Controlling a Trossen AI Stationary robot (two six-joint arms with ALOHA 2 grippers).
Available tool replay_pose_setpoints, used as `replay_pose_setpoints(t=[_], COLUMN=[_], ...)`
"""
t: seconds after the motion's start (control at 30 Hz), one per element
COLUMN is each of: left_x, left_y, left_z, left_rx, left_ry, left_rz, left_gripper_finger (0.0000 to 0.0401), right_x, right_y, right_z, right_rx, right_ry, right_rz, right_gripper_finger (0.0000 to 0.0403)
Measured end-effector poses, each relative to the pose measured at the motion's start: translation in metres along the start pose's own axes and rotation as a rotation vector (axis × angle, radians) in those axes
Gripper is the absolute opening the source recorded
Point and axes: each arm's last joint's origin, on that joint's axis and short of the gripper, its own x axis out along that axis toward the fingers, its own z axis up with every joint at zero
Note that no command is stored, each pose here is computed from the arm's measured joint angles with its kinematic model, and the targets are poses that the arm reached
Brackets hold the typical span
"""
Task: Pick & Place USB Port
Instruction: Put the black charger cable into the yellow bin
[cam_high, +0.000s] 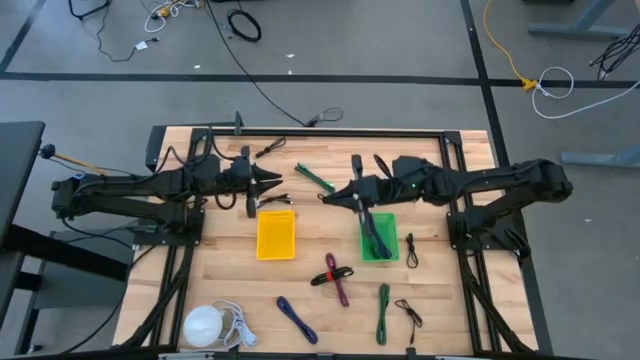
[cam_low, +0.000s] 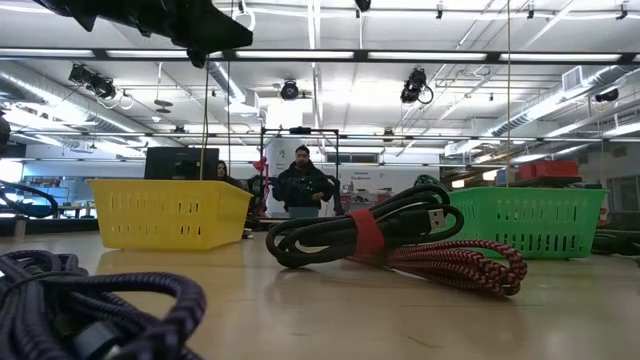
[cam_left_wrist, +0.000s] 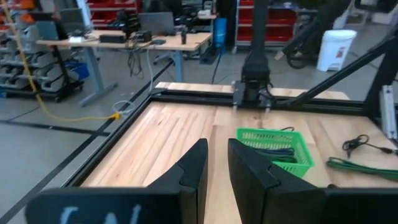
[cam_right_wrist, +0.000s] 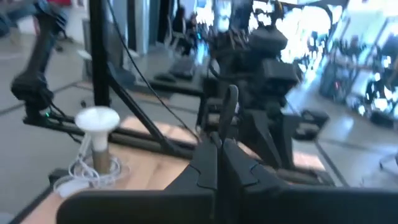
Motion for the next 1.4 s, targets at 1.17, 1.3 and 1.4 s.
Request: replay_pose_setpoints(t=[1.17,1.3,1.4], left_x=[0.062,0.061,0.062], left_y=[-0.026,-0.029,-0.031], left_z=[-0.011,-0.009,-0.009], left_rx=[0.209,0.236,0.246], left_ry=[-0.263,-0.292,-0.289], left_rz=[-0.403,-0.376,-0.358], left_gripper_finger=[0.0069,0.0069,0.0071], right_x=[0.021,0.024,0.028], right_y=[0.004,0.004,0.004], right_z=[-0.069,-0.072,-0.072], right_rx=[0.027,0.027,0.031], right_ry=[-0.335,-0.343,-0.343], right_rz=[-0.046,-0.048,-0.045], right_gripper_finger=[0.0000,0.0000,0.0000])
